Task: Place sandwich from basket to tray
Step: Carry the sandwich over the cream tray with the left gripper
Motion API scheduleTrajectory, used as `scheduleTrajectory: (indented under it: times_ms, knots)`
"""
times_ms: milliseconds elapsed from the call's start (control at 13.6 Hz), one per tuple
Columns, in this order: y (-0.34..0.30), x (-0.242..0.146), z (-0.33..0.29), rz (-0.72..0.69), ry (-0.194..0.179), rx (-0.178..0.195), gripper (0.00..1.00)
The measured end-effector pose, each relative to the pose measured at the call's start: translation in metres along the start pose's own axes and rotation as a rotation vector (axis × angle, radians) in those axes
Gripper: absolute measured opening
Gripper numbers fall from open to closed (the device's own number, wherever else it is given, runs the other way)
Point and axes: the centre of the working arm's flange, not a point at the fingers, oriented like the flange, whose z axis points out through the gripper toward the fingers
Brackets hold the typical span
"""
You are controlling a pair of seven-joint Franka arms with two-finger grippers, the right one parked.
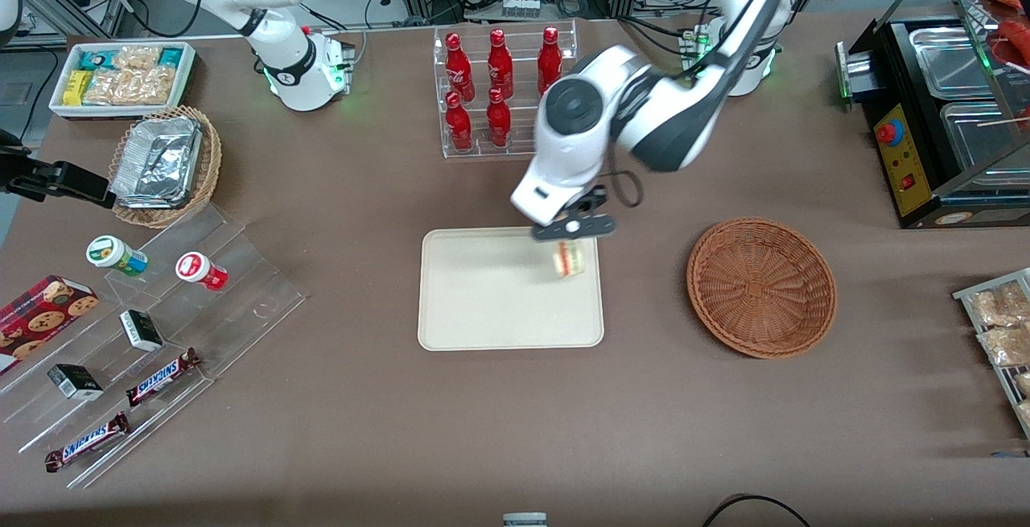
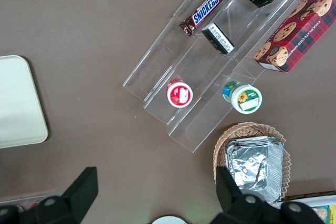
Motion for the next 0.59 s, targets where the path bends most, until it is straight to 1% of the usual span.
scheduleTrajectory:
  times_ms: [73, 220, 294, 440, 587]
  knots:
    - [0.011, 0.007, 0.012, 0.000, 0.002, -0.015, 0.30]
    - [0.024, 0.020, 0.034, -0.001, 0.023, -0.060, 0.30]
    - [0.033, 0.020, 0.043, 0.006, 0.034, -0.079, 0.30]
    - [0.049, 0.012, 0.061, 0.030, 0.046, -0.097, 0.30]
    - [0.060, 0.009, 0.072, 0.053, 0.067, -0.103, 0.30]
